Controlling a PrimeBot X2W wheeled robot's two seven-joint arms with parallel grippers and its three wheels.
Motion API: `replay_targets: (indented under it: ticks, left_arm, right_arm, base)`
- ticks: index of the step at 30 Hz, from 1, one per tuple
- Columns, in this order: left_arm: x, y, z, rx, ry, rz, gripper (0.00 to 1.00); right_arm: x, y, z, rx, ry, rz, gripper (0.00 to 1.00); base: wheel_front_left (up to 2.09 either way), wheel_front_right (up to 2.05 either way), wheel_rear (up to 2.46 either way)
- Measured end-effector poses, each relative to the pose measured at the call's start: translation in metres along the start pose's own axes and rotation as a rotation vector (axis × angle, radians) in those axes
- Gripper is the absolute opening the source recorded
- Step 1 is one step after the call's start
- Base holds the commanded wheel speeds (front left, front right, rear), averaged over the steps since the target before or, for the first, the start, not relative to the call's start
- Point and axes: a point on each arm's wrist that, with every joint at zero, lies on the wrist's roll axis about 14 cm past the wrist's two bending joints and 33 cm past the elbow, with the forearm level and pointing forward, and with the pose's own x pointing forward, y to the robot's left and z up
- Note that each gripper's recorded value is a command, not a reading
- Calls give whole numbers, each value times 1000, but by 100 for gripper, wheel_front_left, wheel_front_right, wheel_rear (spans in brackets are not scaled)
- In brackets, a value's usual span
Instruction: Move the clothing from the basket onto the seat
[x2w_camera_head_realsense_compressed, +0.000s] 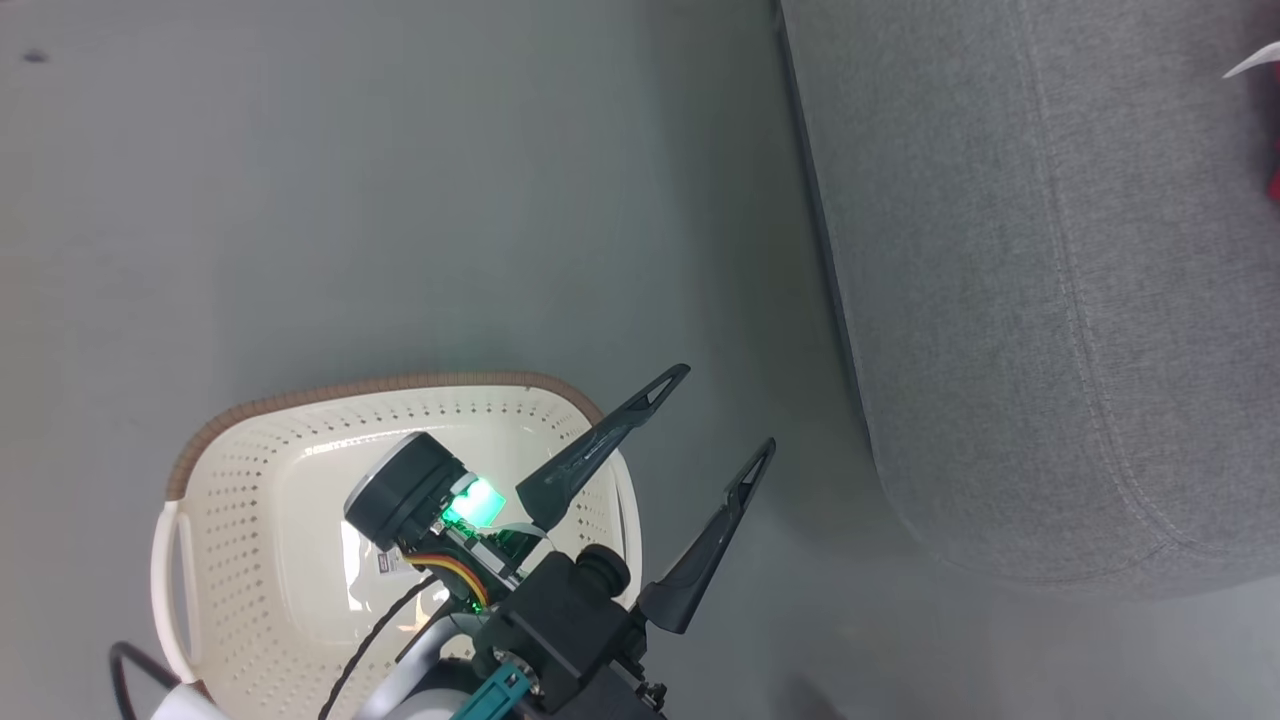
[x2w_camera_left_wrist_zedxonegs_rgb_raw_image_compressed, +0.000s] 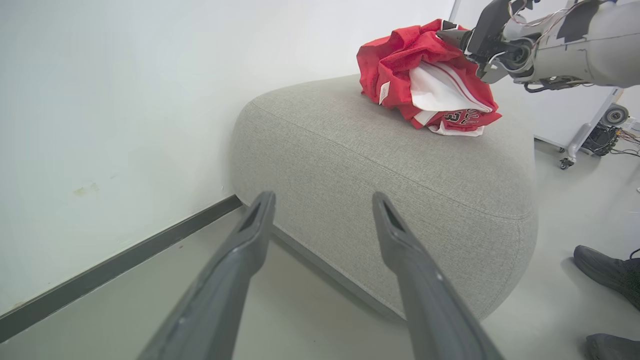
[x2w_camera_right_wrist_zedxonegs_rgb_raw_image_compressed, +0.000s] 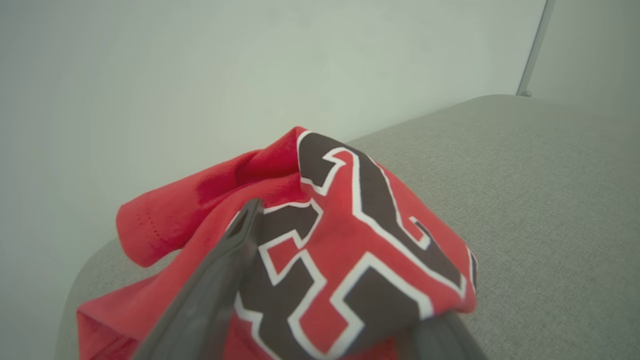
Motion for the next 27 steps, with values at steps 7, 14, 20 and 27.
replay_targets:
  ticks: [7,14,20,27]
  left_arm:
    - [0,-7,12,16,-19,6,100]
    - [-7,-17,28,49,-36,17,100]
    - [-17,-29,44,60,-61,38,100]
    - [-37,-34,55,54,-66,112,100]
  right_arm:
    - [-12,8,7,-4,11,35,100]
    - [-38,19,0,-5,44,84,100]
    - [-67,15,-7,-3,73,101,100]
    - [-103,31,-14,13,89,176,100]
  base:
    - [0,0,0]
    - [0,0,0]
    - [0,0,0]
    - [0,0,0]
